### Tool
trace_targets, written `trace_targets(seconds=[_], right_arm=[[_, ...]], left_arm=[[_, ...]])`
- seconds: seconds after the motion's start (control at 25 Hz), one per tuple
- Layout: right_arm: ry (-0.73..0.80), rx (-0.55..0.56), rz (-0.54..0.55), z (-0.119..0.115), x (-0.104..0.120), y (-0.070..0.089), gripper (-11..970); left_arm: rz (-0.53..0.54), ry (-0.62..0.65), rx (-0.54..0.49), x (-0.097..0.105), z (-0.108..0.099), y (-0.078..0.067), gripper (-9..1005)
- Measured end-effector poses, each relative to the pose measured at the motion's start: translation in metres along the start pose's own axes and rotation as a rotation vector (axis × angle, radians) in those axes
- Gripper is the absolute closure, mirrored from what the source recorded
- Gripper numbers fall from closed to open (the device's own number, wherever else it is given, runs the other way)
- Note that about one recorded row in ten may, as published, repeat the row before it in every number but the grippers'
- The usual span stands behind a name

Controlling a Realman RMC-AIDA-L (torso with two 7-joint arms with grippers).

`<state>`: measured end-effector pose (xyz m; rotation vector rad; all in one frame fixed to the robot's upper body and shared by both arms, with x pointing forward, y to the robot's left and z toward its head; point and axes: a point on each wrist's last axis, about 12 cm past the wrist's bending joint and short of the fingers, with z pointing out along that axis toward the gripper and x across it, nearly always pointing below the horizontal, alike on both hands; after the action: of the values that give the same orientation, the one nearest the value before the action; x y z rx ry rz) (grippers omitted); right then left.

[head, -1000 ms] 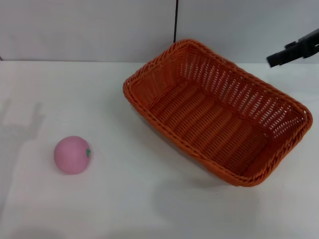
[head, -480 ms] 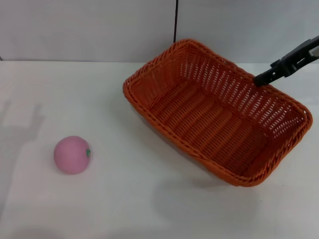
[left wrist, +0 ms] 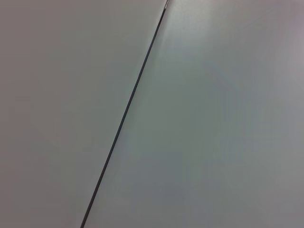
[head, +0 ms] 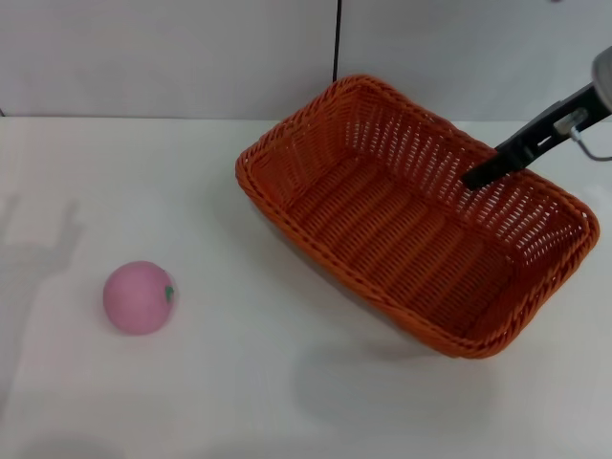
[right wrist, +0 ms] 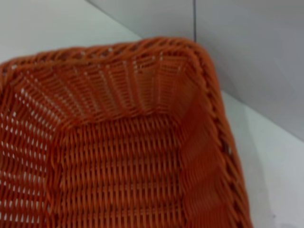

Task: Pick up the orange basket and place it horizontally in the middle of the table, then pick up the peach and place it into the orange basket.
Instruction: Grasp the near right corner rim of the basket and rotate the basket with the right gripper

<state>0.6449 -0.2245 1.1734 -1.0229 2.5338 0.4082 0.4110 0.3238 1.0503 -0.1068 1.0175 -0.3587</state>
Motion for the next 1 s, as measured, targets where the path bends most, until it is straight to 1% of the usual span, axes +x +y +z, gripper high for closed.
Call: trace_targets(seconds=[0.08,0.24,0.44,0.8,1.0], right_arm=[[0.007,0.001,-0.003,0.0053,-0.0005,0.0011,283],[0.000,0.001,-0.021,0.0083,-0.0005,0.0033,287],[-0.012,0.000,-0.028,0.0077,0.0000,0.0035,518],[-0.017,-0.004,-0.030,0.0082,0.0008,0.0037,762],[-0.032,-0.013,-0.013,0.0085,0.0033,0.0028,785]], left_arm=[[0.000,-0.001,0.000,0.0000,0.0001,-0.0001,207],[-0.002,-0.002,0.001,0.0001,0.0003,-0.0003,209],[0.000,0.000,0.001,-0.0001,0.0001,0.0001,212],[0.002,0.005,-0.005,-0.0004,-0.0020,0.0007,217],[0.002,0.008,-0.008,-0.0004,-0.0029,0.0009,220]])
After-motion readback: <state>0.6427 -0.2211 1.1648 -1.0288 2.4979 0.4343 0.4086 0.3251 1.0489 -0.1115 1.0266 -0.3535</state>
